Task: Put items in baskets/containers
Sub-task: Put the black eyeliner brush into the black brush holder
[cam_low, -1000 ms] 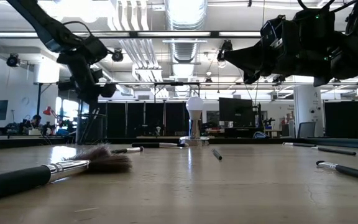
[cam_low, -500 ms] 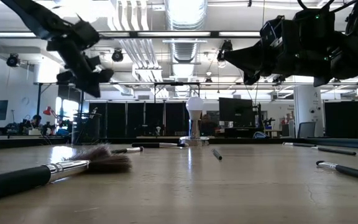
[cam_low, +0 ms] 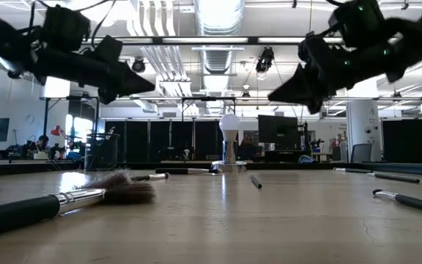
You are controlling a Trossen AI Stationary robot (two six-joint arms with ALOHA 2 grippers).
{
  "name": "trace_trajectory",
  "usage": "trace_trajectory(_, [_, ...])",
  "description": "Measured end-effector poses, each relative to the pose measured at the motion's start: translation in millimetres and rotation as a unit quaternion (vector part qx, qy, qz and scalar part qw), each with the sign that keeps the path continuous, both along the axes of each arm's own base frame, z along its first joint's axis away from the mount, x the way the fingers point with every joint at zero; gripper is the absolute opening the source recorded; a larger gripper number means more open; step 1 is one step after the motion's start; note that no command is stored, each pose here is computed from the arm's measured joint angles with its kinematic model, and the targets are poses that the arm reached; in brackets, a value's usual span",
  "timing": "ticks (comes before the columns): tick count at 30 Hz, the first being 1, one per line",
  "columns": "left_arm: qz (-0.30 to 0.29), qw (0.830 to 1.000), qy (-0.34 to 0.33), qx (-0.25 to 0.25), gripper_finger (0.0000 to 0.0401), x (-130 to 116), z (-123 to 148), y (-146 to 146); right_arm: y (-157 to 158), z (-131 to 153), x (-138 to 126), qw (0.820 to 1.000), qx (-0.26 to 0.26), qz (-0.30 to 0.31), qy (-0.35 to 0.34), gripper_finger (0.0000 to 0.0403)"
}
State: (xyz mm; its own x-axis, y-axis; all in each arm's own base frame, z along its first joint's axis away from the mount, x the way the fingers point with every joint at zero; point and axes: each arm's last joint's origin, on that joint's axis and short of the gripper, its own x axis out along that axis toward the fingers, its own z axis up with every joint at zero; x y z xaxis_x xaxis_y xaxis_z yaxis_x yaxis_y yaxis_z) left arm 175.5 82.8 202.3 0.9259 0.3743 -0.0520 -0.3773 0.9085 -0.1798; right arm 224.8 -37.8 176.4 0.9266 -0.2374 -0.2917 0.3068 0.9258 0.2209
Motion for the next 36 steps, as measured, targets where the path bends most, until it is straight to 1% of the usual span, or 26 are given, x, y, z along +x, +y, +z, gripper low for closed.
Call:
trace_trajectory(2, [-0.031,0.999,-0.022,0.01,0.0,1,-8,-12,3,10,-2,0.997,0.021,-0.038,0.056,0.0008])
trace_trajectory(5, [-0.063,0.996,-0.057,0.024,0.0,1,-14,-25,9,24,-9,0.984,0.073,-0.095,0.129,0.0008])
trace_trajectory(7, [-0.075,0.994,-0.07,0.029,0.0,1,-16,-29,14,28,-18,0.967,0.123,-0.139,0.177,0.0008])
trace_trajectory(11, [-0.09,0.993,-0.072,0.031,0.0,2,-18,-31,26,21,-39,0.915,0.203,-0.239,0.253,0.0008])
trace_trajectory(14, [-0.091,0.993,-0.064,0.029,0.0,3,-21,-31,33,11,-49,0.881,0.254,-0.292,0.271,0.0008])
trace_trajectory(17, [-0.09,0.994,-0.053,0.033,0.0,5,-24,-30,34,-2,-58,0.853,0.29,-0.337,0.274,0.0009])
trace_trajectory(20, [-0.091,0.994,-0.042,0.035,0.0,6,-27,-30,30,-16,-67,0.826,0.306,-0.376,0.288,0.0015])
trace_trajectory(22, [-0.091,0.995,-0.036,0.033,0.0,7,-29,-30,26,-23,-72,0.813,0.312,-0.396,0.292,0.0026])
trace_trajectory(25, [-0.091,0.995,-0.028,0.032,0.0,8,-32,-29,19,-28,-77,0.799,0.317,-0.418,0.293,0.0047])
trace_trajectory(29, [-0.091,0.995,-0.026,0.034,0.0,10,-34,-29,8,-30,-79,0.792,0.315,-0.436,0.289,0.0072])
trace_trajectory(31, [-0.091,0.995,-0.027,0.034,0.0,10,-34,-29,4,-31,-78,0.794,0.313,-0.436,0.286,0.0077])
trace_trajectory(33, [-0.091,0.995,-0.027,0.034,0.0,11,-34,-29,0,-32,-74,0.803,0.312,-0.427,0.274,0.0079])
trace_trajectory(34, [-0.091,0.995,-0.026,0.034,0.0,11,-35,-29,-2,-33,-72,0.805,0.313,-0.424,0.272,0.0078])
trace_trajectory(36, [-0.091,0.995,-0.027,0.034,0.0,11,-34,-29,-5,-36,-72,0.801,0.314,-0.425,0.282,0.0075])
